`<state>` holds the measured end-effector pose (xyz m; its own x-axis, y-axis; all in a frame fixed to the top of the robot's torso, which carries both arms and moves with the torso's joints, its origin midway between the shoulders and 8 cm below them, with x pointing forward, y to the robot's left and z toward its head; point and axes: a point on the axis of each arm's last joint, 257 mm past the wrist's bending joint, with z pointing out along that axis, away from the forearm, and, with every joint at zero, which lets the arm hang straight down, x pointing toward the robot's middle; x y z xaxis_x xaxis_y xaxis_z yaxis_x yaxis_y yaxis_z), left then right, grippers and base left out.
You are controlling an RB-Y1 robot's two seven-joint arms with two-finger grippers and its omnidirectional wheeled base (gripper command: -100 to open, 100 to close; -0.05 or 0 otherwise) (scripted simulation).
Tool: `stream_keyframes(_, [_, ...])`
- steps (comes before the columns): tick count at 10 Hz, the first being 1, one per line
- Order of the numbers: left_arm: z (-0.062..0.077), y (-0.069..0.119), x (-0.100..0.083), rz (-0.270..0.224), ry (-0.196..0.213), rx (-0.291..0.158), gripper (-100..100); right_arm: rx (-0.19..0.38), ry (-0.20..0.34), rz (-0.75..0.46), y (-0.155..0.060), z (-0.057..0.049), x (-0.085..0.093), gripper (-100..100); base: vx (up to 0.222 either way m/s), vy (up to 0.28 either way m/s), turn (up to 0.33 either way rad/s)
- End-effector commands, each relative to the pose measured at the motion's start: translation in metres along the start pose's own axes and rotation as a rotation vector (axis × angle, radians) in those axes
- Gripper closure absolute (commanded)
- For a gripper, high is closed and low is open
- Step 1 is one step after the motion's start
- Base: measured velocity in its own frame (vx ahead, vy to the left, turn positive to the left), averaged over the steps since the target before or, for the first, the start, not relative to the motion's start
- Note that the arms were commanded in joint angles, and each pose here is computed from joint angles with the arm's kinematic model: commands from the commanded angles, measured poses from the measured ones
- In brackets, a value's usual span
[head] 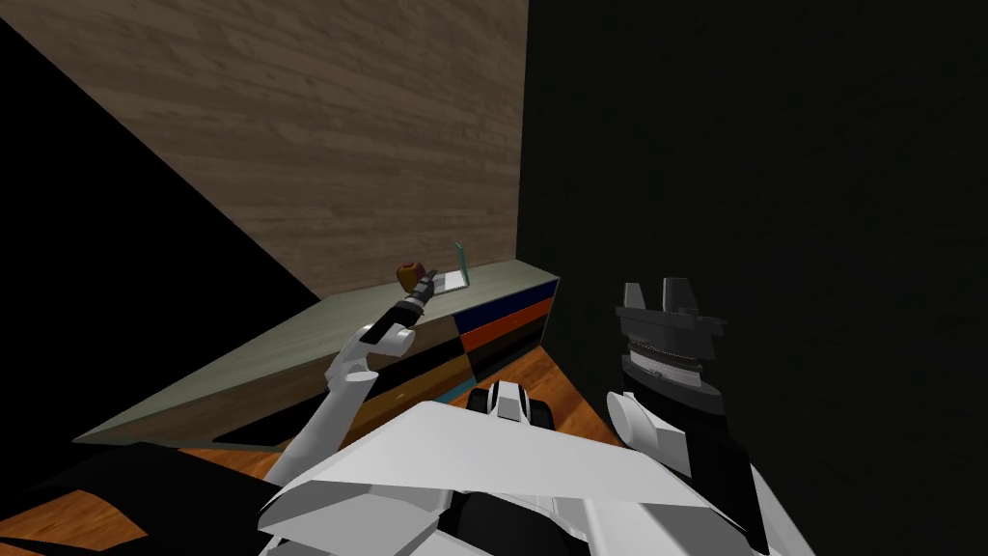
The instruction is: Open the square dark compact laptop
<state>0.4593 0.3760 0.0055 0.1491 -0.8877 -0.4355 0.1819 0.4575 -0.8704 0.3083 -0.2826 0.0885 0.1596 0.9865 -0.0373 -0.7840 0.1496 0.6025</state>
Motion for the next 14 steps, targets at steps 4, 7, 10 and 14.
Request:
stream_keyframes(4, [0.013, 0.011, -0.024, 0.03, -0.011, -0.093, -100, 0.0, 0.0, 0.0, 0.0, 0.0, 0.0, 0, 0.056, -0.07, -0.016])
stream_keyframes(7, [0.023, 0.008, -0.046, 0.054, -0.027, -0.13, -100, 0.0, 0.0, 0.0, 0.0, 0.0, 0.0, 0, 0.049, -0.069, -0.015])
stream_keyframes(10, [0.026, 0.014, -0.058, 0.065, -0.036, -0.182, -100, 0.0, 0.0, 0.0, 0.0, 0.0, 0.0, 0, 0.047, -0.063, -0.013])
stream_keyframes(14, [0.032, 0.014, -0.081, 0.083, -0.058, -0.235, -100, 0.0, 0.0, 0.0, 0.0, 0.0, 0.0, 0, 0.054, -0.071, -0.013])
